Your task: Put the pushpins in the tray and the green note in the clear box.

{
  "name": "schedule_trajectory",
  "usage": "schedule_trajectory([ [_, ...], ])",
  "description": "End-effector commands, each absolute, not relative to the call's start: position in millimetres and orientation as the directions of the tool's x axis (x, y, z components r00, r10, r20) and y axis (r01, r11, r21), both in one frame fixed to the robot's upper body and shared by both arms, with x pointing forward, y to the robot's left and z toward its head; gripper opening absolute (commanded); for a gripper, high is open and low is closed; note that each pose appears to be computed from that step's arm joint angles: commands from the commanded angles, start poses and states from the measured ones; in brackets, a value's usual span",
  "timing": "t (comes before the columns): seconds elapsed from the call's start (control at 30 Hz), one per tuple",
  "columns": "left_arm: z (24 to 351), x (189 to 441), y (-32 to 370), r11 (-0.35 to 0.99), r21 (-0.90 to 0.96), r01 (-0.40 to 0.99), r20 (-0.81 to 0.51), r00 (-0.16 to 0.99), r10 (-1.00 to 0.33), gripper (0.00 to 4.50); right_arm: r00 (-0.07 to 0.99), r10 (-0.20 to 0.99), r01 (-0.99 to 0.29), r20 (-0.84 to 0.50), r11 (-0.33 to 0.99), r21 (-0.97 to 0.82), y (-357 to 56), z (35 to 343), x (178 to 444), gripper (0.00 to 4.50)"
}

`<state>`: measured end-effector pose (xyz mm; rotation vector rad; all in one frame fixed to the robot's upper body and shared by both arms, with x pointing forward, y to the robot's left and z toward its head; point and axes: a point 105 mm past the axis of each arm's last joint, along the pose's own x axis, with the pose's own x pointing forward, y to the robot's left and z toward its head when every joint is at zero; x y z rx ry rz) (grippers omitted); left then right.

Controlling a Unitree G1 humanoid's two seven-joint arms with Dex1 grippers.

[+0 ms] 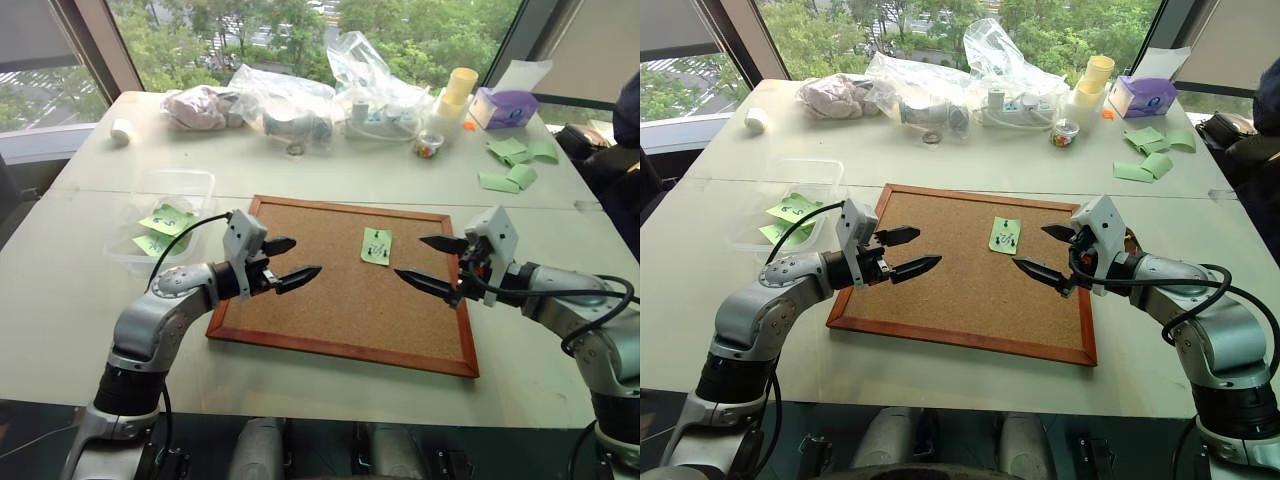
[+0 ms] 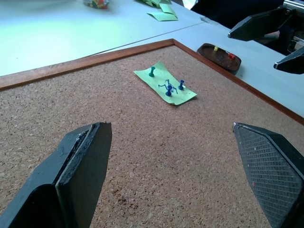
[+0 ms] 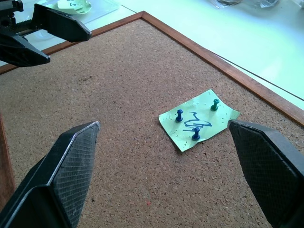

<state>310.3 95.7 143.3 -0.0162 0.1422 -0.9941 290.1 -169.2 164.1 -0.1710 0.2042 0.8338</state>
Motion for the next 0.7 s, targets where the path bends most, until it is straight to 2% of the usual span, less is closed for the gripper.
schedule_trajectory([
  [0.03,150.2,308.5,91.3,0.521,-0.038,0.853,-0.094,0.516,-0.851,4.46,0.656,0.719,-0.752,-0.229,0.649,-0.115,-167.6,173.0,287.6,4.5],
  [0.7,146.7,316.2,86.5,0.511,-0.004,0.86,-0.084,0.509,-0.857,4.46,0.664,0.715,-0.745,-0.218,0.656,-0.121,-164.7,172.9,291.6,4.5],
])
